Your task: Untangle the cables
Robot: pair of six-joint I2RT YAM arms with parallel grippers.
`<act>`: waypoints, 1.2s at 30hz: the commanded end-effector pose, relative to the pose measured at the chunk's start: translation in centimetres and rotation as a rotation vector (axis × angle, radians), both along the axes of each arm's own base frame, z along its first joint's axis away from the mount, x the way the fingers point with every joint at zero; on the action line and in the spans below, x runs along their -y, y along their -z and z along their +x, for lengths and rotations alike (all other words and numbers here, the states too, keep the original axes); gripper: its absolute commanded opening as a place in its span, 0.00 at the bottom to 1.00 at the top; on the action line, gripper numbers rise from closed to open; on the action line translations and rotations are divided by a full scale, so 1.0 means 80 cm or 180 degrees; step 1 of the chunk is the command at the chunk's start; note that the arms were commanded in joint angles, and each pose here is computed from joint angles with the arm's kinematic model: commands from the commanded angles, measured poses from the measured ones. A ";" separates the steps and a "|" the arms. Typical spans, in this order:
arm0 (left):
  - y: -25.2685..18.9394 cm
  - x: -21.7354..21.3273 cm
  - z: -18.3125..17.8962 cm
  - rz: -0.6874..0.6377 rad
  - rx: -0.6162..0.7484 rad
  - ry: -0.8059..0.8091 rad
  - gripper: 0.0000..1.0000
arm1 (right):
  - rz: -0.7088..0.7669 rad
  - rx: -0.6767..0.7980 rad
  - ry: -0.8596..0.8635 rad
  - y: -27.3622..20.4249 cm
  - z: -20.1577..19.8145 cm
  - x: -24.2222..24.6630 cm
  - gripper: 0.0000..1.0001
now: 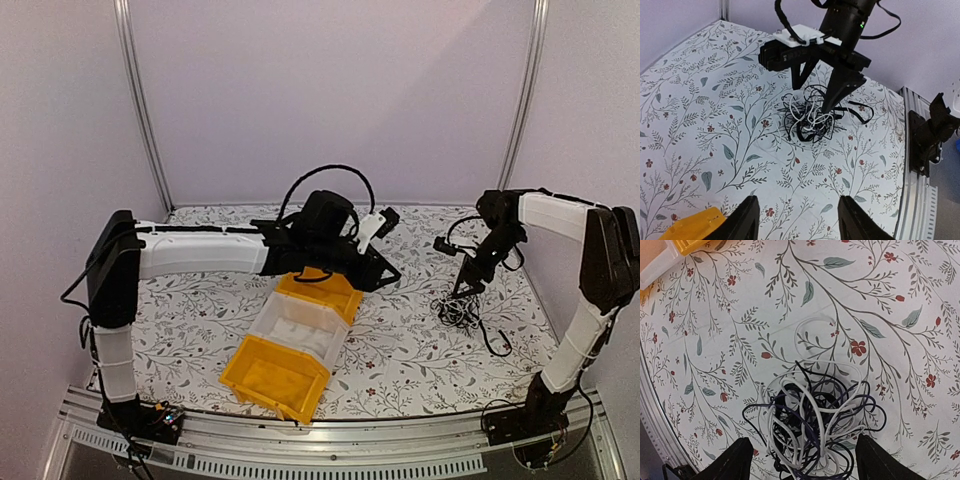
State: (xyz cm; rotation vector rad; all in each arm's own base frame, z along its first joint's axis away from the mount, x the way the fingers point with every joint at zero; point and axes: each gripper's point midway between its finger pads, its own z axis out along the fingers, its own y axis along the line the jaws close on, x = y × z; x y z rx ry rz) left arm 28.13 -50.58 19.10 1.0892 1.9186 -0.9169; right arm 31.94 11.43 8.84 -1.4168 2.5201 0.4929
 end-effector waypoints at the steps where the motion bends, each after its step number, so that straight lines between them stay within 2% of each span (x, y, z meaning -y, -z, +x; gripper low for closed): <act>1: 0.048 0.031 -0.013 0.0146 -0.0038 0.0375 0.57 | 0.0128 0.0083 -0.0173 -0.037 -0.016 -0.007 0.76; 4: 0.071 0.041 0.004 0.0232 -0.0108 0.0196 0.57 | 0.0199 0.0244 -0.0160 -0.056 -0.016 -0.010 0.76; 8: 0.087 0.047 0.023 0.0254 -0.0289 -0.0119 0.54 | 0.0169 0.0661 0.0133 -0.076 0.016 -0.007 0.73; 14: 0.090 0.046 0.036 0.0177 -0.0485 -0.0352 0.53 | 0.0265 0.0301 0.0361 -0.065 0.042 -0.025 0.64; 21: 0.080 0.038 0.044 0.0152 -0.0539 -0.0442 0.53 | 0.0145 0.0243 0.0267 -0.049 0.050 -0.027 0.47; 31: 0.070 0.032 0.066 0.0062 -0.0759 -0.0609 0.53 | 0.0092 0.0230 0.0059 -0.048 0.017 -0.019 0.49; 36: 0.061 0.034 0.072 0.0003 -0.0750 -0.0615 0.53 | 0.0042 0.0218 0.0064 -0.031 0.019 -0.017 0.43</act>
